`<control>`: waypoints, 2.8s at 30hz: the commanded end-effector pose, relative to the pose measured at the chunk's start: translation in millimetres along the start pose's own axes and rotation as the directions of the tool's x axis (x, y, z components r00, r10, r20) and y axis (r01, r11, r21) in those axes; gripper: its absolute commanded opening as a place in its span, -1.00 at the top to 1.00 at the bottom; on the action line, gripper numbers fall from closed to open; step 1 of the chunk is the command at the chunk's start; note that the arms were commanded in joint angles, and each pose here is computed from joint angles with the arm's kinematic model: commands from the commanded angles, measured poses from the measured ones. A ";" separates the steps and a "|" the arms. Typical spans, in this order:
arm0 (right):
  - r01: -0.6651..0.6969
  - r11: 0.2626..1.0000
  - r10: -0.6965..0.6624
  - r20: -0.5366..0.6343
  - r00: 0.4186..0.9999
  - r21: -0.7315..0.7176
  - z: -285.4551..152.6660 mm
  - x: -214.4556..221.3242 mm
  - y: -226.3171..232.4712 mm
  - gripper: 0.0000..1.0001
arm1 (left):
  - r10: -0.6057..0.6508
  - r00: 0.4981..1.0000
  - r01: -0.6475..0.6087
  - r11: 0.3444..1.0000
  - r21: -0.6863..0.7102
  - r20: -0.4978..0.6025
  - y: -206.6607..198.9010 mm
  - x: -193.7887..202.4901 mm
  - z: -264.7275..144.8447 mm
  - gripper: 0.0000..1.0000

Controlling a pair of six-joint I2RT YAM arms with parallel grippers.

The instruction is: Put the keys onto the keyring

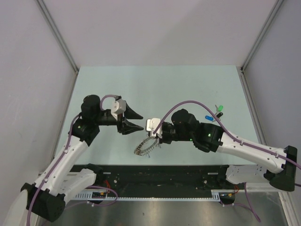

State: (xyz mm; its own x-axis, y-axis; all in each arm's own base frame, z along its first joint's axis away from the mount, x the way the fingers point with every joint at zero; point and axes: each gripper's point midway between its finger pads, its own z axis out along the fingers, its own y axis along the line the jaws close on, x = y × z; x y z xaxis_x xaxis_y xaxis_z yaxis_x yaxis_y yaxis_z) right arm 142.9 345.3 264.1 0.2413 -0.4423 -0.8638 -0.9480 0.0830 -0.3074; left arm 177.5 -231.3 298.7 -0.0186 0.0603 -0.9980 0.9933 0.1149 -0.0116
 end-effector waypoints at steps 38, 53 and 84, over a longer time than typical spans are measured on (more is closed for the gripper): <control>0.041 0.999 -0.042 0.039 0.998 0.013 -5.5 -16.7 2.1 1.00 | -0.062 0.982 0.100 0.973 0.208 -0.180 -36.6 35.6 9.7 0.13; 0.044 0.999 -0.045 0.042 0.998 0.010 -4.1 -17.8 4.0 1.00 | -0.098 0.968 0.158 0.953 0.259 -0.230 -40.6 52.0 22.5 0.20; 0.014 1.000 -0.013 -0.056 0.998 0.009 -18.2 4.9 10.1 1.00 | -0.132 0.987 0.144 0.981 0.127 -0.093 -23.9 24.6 25.7 0.99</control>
State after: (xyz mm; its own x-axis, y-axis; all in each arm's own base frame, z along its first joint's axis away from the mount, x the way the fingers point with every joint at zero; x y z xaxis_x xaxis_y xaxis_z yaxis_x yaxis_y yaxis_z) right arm 134.6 336.9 261.9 0.2603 -0.4761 -0.8400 -0.9396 0.0754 -0.3339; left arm 140.1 -253.9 237.1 -0.1968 0.2715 -0.9421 0.9719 -0.0724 -0.2239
